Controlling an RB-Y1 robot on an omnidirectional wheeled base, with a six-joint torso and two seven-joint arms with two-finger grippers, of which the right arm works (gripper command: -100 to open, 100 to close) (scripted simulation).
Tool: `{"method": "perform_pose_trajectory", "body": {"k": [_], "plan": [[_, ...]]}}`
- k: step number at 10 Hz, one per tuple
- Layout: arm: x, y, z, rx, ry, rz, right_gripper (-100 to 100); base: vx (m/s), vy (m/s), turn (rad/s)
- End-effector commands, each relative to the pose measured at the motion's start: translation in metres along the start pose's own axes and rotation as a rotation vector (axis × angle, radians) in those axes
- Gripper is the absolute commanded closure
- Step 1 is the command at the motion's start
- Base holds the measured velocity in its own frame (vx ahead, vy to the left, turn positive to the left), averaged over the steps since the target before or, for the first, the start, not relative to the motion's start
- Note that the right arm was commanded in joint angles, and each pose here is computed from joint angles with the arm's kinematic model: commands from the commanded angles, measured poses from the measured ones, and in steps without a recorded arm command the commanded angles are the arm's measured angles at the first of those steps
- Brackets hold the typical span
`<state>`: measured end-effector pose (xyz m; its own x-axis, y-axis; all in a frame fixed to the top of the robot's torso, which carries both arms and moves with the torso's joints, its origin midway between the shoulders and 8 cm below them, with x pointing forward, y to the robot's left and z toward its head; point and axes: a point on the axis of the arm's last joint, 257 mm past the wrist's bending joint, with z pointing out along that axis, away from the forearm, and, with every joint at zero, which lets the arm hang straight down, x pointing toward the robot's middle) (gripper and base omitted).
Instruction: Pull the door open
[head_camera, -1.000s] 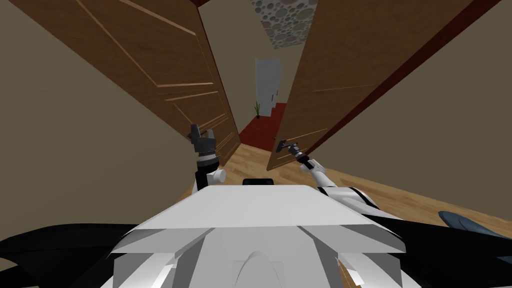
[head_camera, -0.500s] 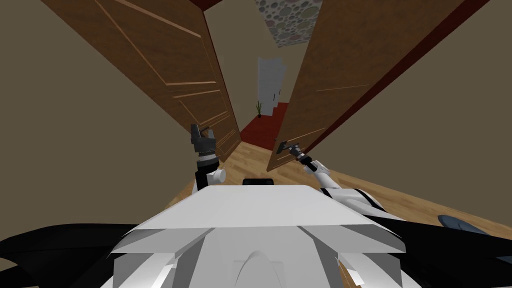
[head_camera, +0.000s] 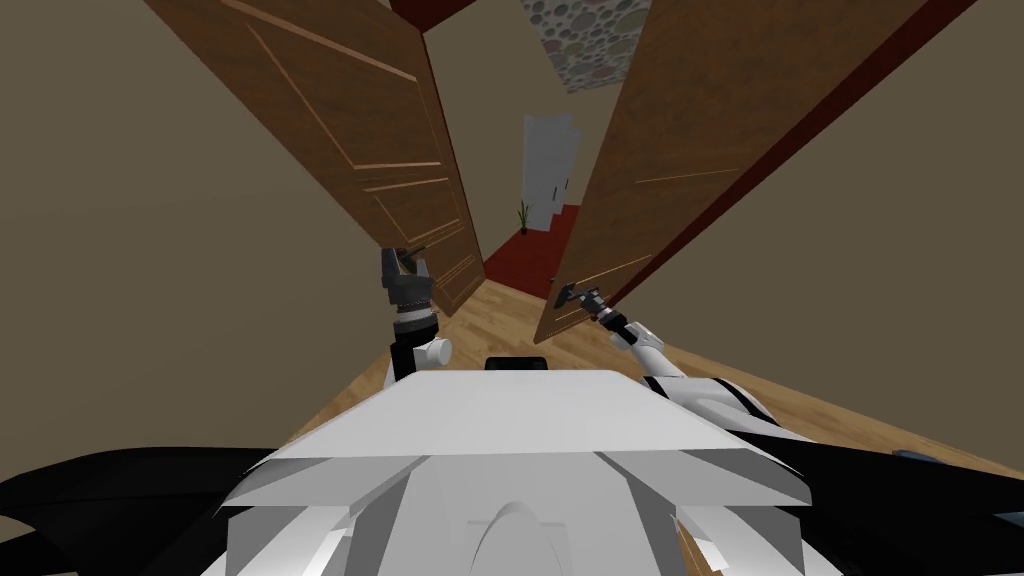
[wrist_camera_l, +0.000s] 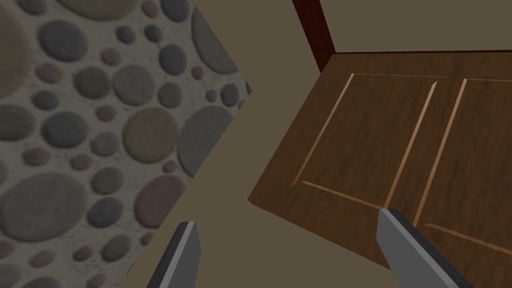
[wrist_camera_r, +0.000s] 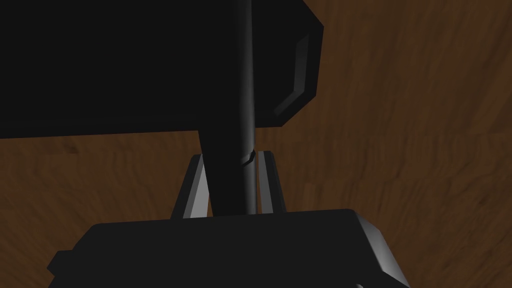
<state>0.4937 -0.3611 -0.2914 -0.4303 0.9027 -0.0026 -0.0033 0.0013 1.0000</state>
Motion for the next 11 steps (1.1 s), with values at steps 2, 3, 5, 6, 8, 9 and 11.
{"method": "perform_pose_trajectory", "body": {"k": [2, 3, 5, 6, 8, 9, 11], "plan": [[0.001, -0.002, -0.0101, 0.002, 0.019, 0.001, 100, -0.158, -0.144, 0.152], [0.001, -0.002, -0.0143, 0.002, 0.028, 0.002, 100, -0.132, -0.139, 0.118], [0.001, -0.001, -0.0197, 0.002, 0.040, 0.002, 100, -0.167, -0.125, 0.125], [0.001, -0.001, -0.0223, 0.002, 0.046, 0.002, 100, -0.171, -0.112, 0.116], [0.001, -0.002, -0.0226, 0.005, 0.045, 0.001, 100, -0.083, -0.073, 0.075], [0.000, -0.002, -0.0234, 0.005, 0.047, 0.001, 100, -0.143, -0.139, 0.146], [0.000, -0.002, -0.0263, 0.004, 0.051, 0.001, 100, -0.134, -0.128, 0.151]]}}
